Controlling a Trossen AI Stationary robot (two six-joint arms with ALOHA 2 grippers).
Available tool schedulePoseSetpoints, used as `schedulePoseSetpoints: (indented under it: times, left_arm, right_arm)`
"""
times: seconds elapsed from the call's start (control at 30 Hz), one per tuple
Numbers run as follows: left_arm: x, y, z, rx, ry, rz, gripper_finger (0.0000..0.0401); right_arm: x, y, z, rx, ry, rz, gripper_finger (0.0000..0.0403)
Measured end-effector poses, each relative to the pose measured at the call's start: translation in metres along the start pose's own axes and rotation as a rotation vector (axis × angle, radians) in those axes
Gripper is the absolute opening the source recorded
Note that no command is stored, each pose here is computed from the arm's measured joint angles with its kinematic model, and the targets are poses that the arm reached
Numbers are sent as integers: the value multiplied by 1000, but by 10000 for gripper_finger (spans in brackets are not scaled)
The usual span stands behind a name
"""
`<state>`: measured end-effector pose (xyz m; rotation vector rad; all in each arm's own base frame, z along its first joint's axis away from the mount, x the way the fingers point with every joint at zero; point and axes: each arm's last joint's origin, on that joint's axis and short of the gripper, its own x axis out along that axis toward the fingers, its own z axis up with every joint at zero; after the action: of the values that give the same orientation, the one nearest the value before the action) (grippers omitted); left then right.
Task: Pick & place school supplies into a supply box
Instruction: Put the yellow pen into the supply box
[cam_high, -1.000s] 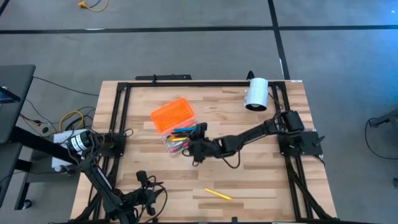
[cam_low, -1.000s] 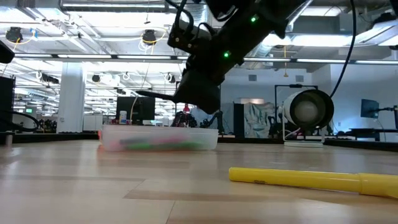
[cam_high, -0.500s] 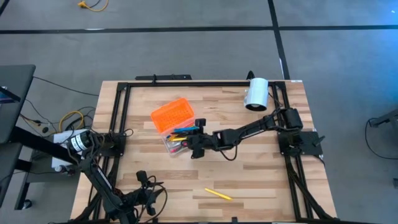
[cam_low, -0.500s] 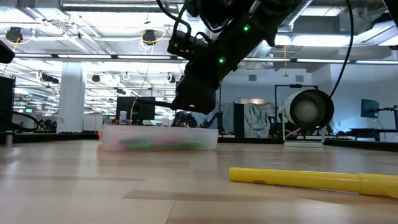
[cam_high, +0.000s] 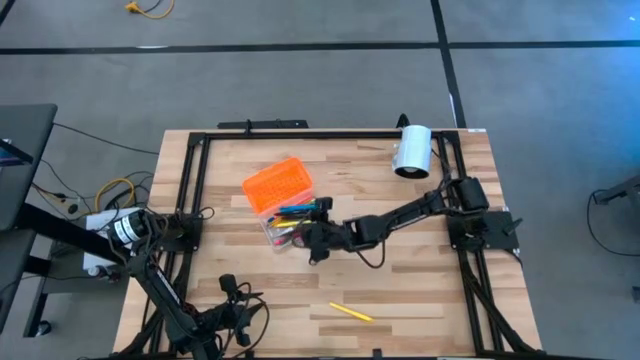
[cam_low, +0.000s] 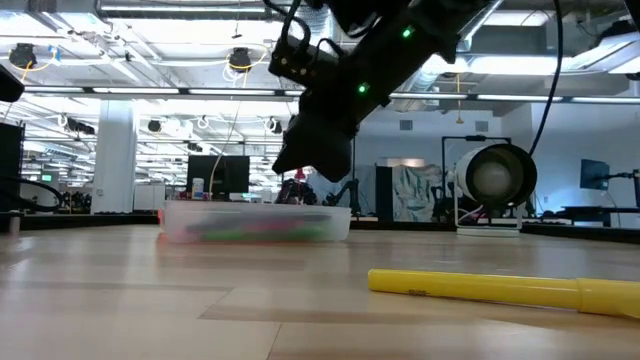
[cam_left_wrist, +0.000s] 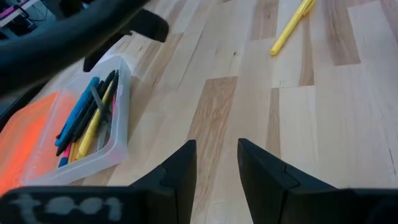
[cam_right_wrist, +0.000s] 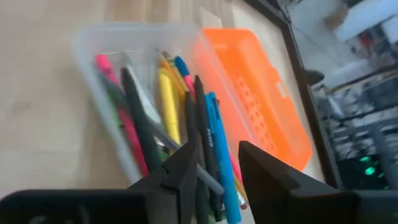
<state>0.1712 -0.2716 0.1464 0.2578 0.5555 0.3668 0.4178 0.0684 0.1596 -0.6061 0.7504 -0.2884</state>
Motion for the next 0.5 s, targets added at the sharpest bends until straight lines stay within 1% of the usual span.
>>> schedulePoseSetpoints:
  times: [0.17, 0.27, 0.37, 0.5]
  left_arm:
    - [0, 0, 0, 31, -1, 1, 109]
    - [0, 0, 0, 38, -7, 2, 109]
    - [0, 0, 1, 42, -11, 4, 109]
    - [0, 0, 1, 52, -33, 14, 109]
  right_arm:
    - [-23, 26, 9, -68, -29, -14, 108]
    - [-41, 48, 11, -105, -32, 1, 108]
    - [-62, 70, 10, -132, -20, -8, 107]
    - [-91, 93, 11, -116, -10, -8, 107]
